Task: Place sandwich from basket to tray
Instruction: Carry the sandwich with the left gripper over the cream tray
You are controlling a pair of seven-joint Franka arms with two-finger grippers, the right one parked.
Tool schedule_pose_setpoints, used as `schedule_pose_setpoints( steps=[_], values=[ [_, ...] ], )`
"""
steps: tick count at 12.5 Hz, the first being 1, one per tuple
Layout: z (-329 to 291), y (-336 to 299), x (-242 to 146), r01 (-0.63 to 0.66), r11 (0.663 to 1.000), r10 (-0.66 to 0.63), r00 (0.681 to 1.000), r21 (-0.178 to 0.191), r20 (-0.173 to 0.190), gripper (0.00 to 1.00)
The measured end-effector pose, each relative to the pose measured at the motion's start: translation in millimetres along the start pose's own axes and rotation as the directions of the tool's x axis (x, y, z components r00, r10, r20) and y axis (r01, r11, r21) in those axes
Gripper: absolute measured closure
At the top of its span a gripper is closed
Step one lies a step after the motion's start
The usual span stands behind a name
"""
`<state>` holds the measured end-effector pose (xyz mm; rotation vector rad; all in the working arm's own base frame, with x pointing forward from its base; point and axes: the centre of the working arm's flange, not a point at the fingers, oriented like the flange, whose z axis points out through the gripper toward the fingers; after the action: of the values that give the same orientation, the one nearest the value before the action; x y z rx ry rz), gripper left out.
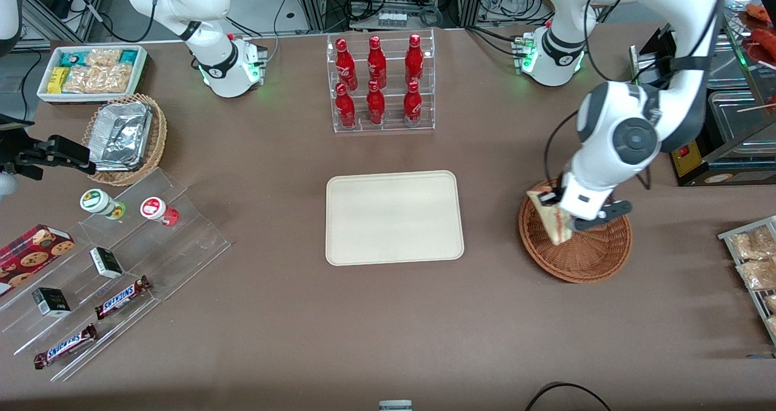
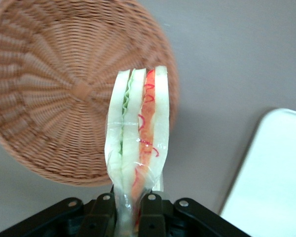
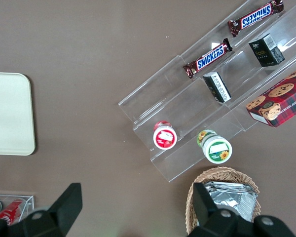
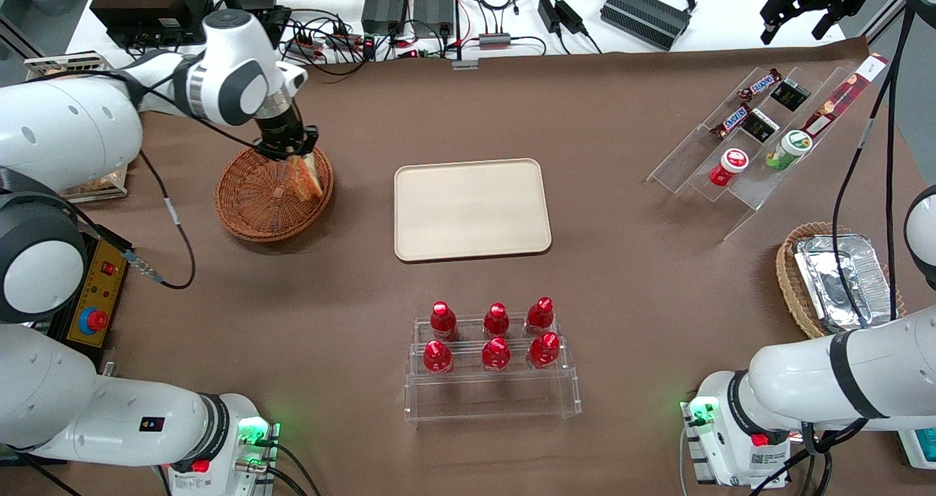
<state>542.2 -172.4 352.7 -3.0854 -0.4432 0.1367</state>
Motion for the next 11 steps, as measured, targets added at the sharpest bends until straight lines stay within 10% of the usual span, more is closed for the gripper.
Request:
schedule_pose_setpoints(
  steps=[11],
  values=[
    [31, 230, -90, -0.237, 0.968, 0.241, 0.969, -0.085, 0.045, 0.84]
  ],
)
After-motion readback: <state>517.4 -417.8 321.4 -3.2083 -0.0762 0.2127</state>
